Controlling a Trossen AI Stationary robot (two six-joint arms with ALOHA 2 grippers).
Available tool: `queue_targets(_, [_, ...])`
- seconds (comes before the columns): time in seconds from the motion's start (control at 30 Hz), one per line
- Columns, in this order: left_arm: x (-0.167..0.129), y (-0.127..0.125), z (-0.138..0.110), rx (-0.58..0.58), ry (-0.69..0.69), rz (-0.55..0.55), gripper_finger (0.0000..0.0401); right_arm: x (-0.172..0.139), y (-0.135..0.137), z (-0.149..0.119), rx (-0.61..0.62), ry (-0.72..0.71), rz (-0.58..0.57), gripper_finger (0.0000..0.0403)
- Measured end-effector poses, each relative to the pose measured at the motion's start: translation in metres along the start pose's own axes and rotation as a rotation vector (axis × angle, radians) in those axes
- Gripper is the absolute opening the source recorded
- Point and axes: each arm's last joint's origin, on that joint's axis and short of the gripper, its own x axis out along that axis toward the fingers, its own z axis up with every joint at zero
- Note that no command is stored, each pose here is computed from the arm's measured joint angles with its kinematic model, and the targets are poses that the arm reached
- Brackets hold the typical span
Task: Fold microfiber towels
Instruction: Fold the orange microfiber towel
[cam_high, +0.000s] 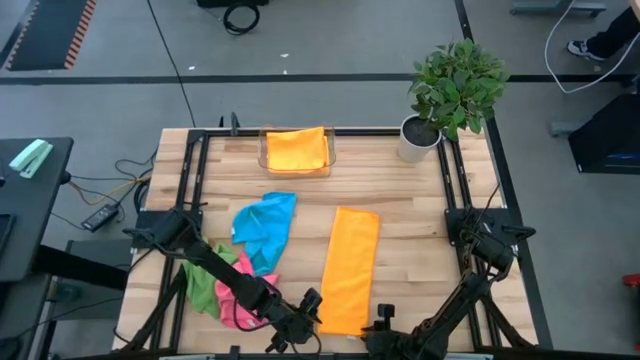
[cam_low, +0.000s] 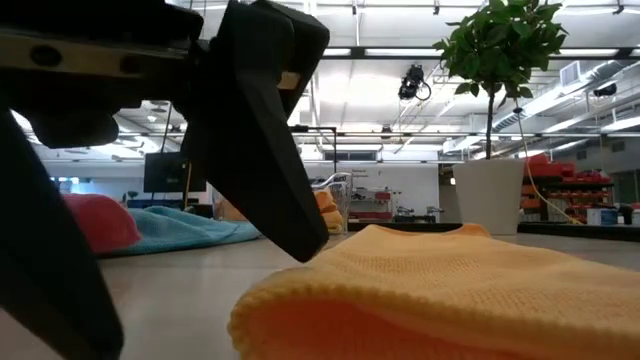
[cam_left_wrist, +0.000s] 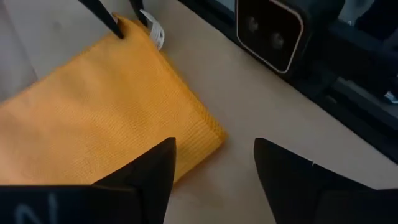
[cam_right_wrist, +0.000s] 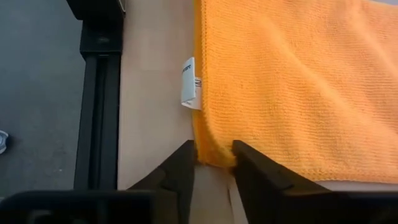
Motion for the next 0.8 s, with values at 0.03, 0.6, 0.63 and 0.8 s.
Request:
queue_targets(0.03, [0.0,0.0,0.0,0.0,0.001,0.001,0.0223,0.0,0.0,0.0,0.0,0.0,-0.001,0.0102])
queue_targets(0.6, [0.006,-0.011,-0.001,0.234,-0.032,-0.011,0.0171,0.0,-0.001,0.0,0.035,0.0,-0.005,0.0046])
queue_targets(0.63, [0.008,-0.011,-0.002,0.229,-0.028,-0.011,0.0169,0.0,-0.001,0.0,0.038,-0.001,-0.005,0.0045])
queue_targets(0.8, [0.009,-0.013,-0.002,0.232,-0.025,0.024,0.0167,0.0,0.0,0.0,0.05,-0.001,-0.003,0.0045])
